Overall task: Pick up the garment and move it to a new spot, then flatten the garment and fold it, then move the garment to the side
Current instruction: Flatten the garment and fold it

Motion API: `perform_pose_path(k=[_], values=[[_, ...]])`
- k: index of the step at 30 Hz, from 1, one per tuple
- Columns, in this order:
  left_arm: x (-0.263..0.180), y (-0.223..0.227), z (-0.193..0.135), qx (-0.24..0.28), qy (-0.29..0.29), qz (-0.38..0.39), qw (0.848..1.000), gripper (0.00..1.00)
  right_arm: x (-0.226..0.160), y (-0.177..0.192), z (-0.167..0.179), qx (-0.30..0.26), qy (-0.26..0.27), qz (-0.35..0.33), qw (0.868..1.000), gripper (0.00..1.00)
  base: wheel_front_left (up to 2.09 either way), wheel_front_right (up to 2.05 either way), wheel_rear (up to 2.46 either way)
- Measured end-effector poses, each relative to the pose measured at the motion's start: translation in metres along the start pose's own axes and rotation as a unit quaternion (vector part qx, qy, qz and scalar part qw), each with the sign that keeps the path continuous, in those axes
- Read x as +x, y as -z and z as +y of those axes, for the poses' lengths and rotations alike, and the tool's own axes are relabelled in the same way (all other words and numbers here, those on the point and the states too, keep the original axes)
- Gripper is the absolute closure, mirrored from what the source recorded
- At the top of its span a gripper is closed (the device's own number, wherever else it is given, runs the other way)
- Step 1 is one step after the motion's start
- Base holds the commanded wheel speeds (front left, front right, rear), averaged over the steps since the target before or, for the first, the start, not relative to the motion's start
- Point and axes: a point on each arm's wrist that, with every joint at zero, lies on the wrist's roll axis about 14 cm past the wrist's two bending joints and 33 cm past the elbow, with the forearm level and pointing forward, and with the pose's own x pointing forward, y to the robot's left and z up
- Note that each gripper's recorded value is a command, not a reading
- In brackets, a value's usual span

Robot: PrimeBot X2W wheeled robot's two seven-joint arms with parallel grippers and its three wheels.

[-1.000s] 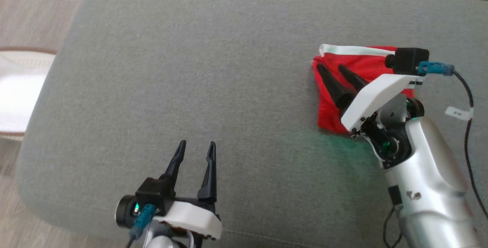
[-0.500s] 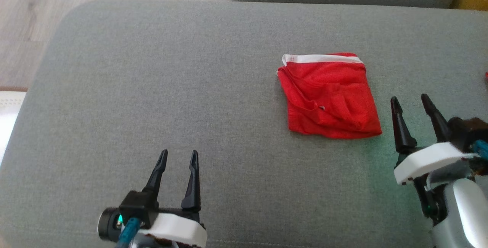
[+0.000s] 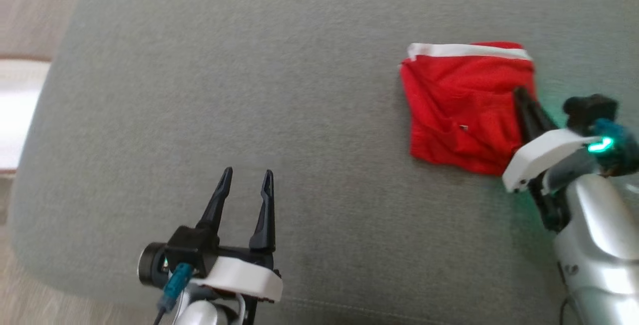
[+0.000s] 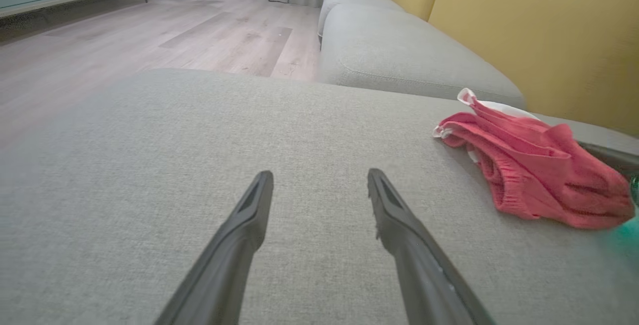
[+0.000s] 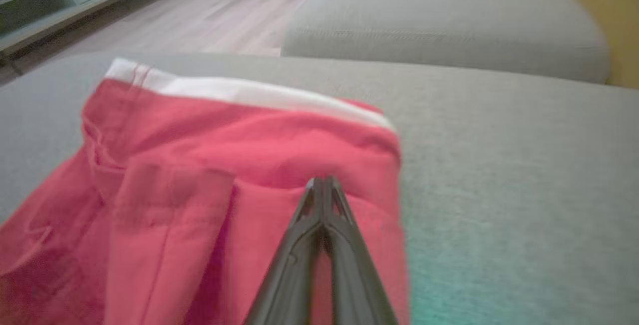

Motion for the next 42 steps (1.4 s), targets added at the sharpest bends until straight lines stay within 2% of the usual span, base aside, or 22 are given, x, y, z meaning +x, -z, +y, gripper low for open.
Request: perform_pose_path(k=[4,8,12,17,20,24,27,28,30,31,32,33,34,39,42], values=[[-0.003,0.001,0.012,0.001,-0.022,0.003,1.0,0.0,0.008,0.024,0.033,-0.006,-0.044,0.028,0.999,1.0,0.0,0.0,0.0],[-0.008,-0.007,0.014,0.001,-0.026,-0.01,1.0,0.0,0.001,0.022,0.07,-0.015,-0.091,0.017,0.996,1.0,0.0,0.0,0.0],[-0.014,-0.016,0.015,0.0,-0.03,-0.025,0.999,0.0,-0.013,0.025,0.111,-0.028,-0.144,0.018,0.989,1.0,0.0,0.0,0.0],[-0.025,-0.013,0.014,-0.004,-0.03,-0.022,0.999,0.0,-0.04,0.056,0.147,-0.043,-0.19,0.064,0.979,1.0,0.0,0.0,0.0],[-0.028,-0.014,0.012,-0.005,-0.027,-0.025,0.999,0.0,-0.048,0.059,0.15,-0.049,-0.193,0.068,0.978,1.0,0.0,0.0,0.0],[-0.03,-0.022,0.011,-0.005,-0.02,-0.039,0.999,0.0,-0.054,0.037,0.146,-0.039,-0.183,0.021,0.982,1.0,0.0,0.0,0.0],[-0.031,-0.026,0.013,-0.001,-0.019,-0.047,0.999,0.0,-0.057,0.018,0.135,-0.02,-0.163,-0.019,0.986,1.0,0.0,0.0,0.0],[-0.036,-0.026,0.015,0.004,-0.019,-0.05,0.999,0.0,-0.063,-0.001,0.115,-0.003,-0.131,-0.061,0.989,1.0,0.0,0.0,0.0],[-0.04,-0.023,0.017,0.007,-0.02,-0.046,0.999,0.0,-0.068,-0.008,0.102,-0.001,-0.112,-0.078,0.991,1.0,0.0,0.0,0.0],[-0.045,-0.018,0.018,0.01,-0.019,-0.042,0.999,0.0,-0.074,-0.012,0.088,-0.001,-0.093,-0.092,0.991,0.9,0.0,0.0,0.0],[-0.049,-0.014,0.019,0.013,-0.017,-0.036,0.999,0.0,-0.081,-0.016,0.074,-0.002,-0.072,-0.105,0.992,0.56,0.0,0.0,0.0],[-0.054,-0.01,0.02,0.014,-0.017,-0.031,0.999,0.0,-0.089,-0.018,0.06,-0.001,-0.052,-0.117,0.992,0.15,0.0,0.0,0.0],[-0.057,-0.007,0.021,0.015,-0.016,-0.029,0.999,0.0,-0.098,-0.019,0.048,0.0,-0.033,-0.126,0.991,0.0,0.0,0.0,0.0],[-0.06,-0.011,0.024,0.023,-0.008,-0.038,0.999,0.0,-0.143,-0.023,0.004,0.023,0.051,-0.173,0.983,0.0,0.0,0.0,0.0],[-0.058,-0.014,0.023,0.028,0.001,-0.043,0.999,0.0,-0.165,-0.013,-0.007,0.028,0.083,-0.176,0.981,0.0,0.0,0.0,0.0]])
